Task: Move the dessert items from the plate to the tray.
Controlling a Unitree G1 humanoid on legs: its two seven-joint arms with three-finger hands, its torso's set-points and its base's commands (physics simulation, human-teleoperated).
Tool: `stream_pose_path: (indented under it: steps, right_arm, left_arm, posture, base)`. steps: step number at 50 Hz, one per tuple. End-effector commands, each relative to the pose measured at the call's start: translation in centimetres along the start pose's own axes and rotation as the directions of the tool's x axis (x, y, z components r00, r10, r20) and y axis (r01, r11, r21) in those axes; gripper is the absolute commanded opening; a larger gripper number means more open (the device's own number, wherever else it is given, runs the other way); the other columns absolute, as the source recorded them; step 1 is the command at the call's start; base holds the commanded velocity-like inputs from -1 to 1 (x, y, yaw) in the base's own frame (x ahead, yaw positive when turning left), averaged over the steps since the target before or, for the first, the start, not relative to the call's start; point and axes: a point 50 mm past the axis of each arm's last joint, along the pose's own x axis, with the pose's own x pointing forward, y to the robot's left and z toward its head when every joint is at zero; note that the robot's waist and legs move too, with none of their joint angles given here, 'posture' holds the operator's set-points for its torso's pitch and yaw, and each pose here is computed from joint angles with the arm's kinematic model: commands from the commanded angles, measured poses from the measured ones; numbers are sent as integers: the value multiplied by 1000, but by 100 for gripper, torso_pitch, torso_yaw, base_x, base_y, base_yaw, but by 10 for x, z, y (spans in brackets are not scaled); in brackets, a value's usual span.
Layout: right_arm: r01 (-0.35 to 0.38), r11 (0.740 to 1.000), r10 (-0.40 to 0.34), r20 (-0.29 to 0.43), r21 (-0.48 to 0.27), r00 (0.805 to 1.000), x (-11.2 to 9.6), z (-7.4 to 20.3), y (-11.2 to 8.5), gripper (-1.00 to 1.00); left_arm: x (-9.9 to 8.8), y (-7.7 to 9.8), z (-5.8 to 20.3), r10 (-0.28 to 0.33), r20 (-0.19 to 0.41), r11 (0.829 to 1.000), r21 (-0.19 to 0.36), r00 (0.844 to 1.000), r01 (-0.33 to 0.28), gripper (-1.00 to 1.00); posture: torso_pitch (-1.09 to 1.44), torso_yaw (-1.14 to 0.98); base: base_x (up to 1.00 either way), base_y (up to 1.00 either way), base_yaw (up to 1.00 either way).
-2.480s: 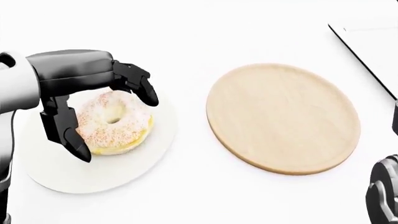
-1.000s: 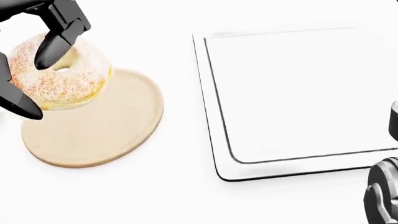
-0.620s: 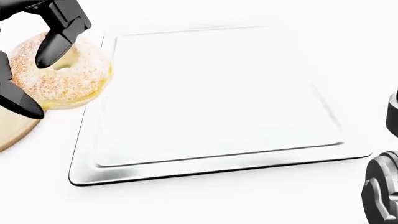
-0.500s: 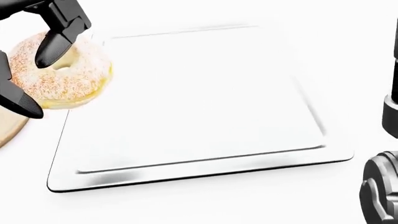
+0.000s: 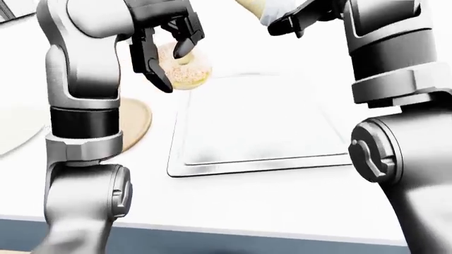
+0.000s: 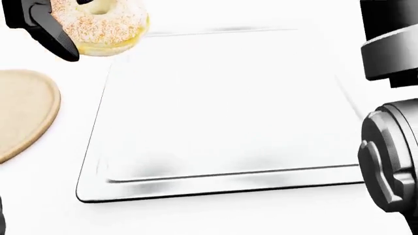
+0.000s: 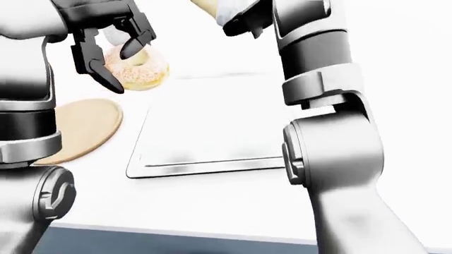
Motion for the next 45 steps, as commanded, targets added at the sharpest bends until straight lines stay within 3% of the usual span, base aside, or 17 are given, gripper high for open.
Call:
stream_pose_path:
  steps: [1, 7, 17, 20, 21, 24, 31, 38, 45]
  right_arm:
    - [30, 997, -25, 84, -65, 996, -4, 19, -4, -100]
    - [28, 993, -27, 17, -119, 1000, 9, 12, 4, -100]
    - [10, 974, -30, -85, -228, 996, 18, -10, 8, -100]
    - [-7, 950, -33, -123, -313, 992, 20, -15, 9, -100]
    - [-5, 952, -33, -121, -305, 992, 20, -15, 9, -100]
    - [0, 924, -62, -149, -383, 987, 20, -18, 6, -100]
    - [-6, 875, -109, -210, -483, 971, 19, -27, -5, -100]
    - [-44, 858, -117, -278, -512, 953, 22, -48, -8, -100]
    - [-104, 863, -69, -320, -494, 945, 25, -56, -3, -100]
  left_arm:
    - [0, 10, 6, 60, 22, 998, 26, 998, -60, -100]
    - [28, -12, 3, 9, 60, 1000, 10, 998, -10, -100]
    - [35, -28, 9, -26, 92, 1000, 15, 995, 24, -100]
    - [34, -30, 14, -29, 101, 1000, 6, 994, 28, -100]
    - [34, -31, 14, -33, 104, 999, 5, 994, 33, -100]
    - [33, -30, 18, -36, 116, 999, -7, 993, 37, -100]
    - [34, -28, 24, -35, 133, 999, -5, 991, 36, -100]
    - [32, -28, 28, -38, 143, 999, -2, 989, 39, -100]
    - [32, -28, 30, -34, 151, 999, -2, 988, 35, -100]
  posture:
    - [0, 0]
    - [0, 0]
    - [0, 0]
    - [0, 0]
    - [0, 0]
    - [0, 0]
    - [0, 0]
    - [0, 0]
    - [0, 0]
  base:
    - [0, 0, 0]
    - [0, 0, 0]
    - [0, 0, 0]
    - [0, 0, 0]
    - [0, 0, 0]
    - [0, 0, 0]
    - [0, 0, 0]
    - [0, 0, 0]
    - [0, 0, 0]
